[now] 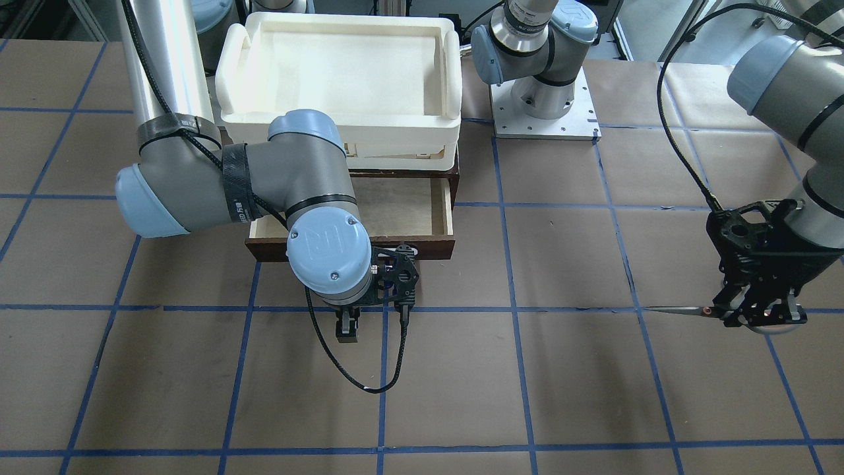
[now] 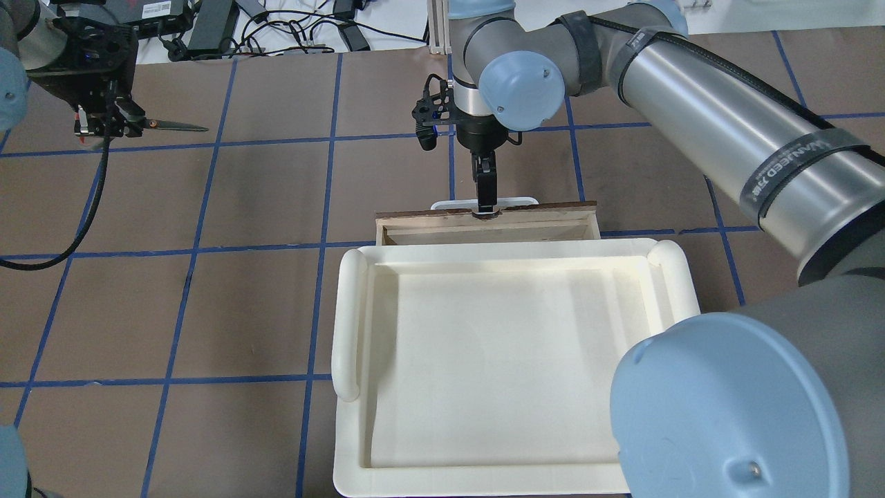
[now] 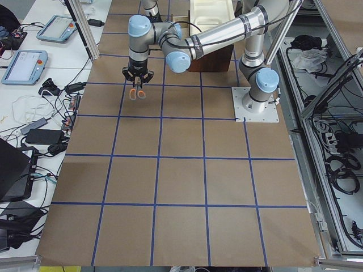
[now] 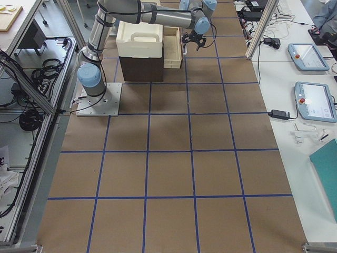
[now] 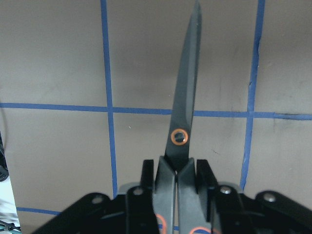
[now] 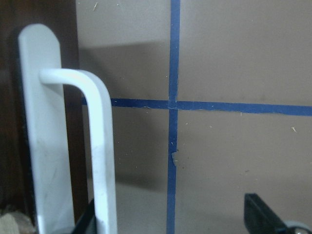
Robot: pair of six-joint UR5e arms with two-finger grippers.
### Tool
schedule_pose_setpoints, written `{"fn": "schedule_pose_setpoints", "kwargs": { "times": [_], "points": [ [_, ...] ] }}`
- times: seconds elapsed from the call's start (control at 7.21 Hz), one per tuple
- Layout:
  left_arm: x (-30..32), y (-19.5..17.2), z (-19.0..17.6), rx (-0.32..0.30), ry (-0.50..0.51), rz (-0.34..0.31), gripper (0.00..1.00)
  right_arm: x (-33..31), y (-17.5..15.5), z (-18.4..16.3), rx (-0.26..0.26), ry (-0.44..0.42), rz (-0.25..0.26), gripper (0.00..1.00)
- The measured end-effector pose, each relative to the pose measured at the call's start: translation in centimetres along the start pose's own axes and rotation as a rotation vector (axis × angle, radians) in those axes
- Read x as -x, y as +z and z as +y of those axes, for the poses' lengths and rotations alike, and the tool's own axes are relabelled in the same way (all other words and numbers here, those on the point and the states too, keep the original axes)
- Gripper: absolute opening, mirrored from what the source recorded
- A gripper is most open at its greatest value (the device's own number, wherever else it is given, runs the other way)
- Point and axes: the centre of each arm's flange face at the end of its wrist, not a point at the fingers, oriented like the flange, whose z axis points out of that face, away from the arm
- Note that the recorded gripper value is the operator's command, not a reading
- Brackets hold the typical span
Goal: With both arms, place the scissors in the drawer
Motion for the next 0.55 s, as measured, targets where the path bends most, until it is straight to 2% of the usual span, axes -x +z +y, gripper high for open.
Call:
{"fn": "schedule_pose_setpoints", "kwargs": {
  "times": [0.55],
  "points": [
    [0.0, 0.3, 0.3, 0.02, -0.001, 0.006, 0.0, -1.6, 0.0, -0.4, -0.006, -0.012, 0.015, 1.0]
  ]
}}
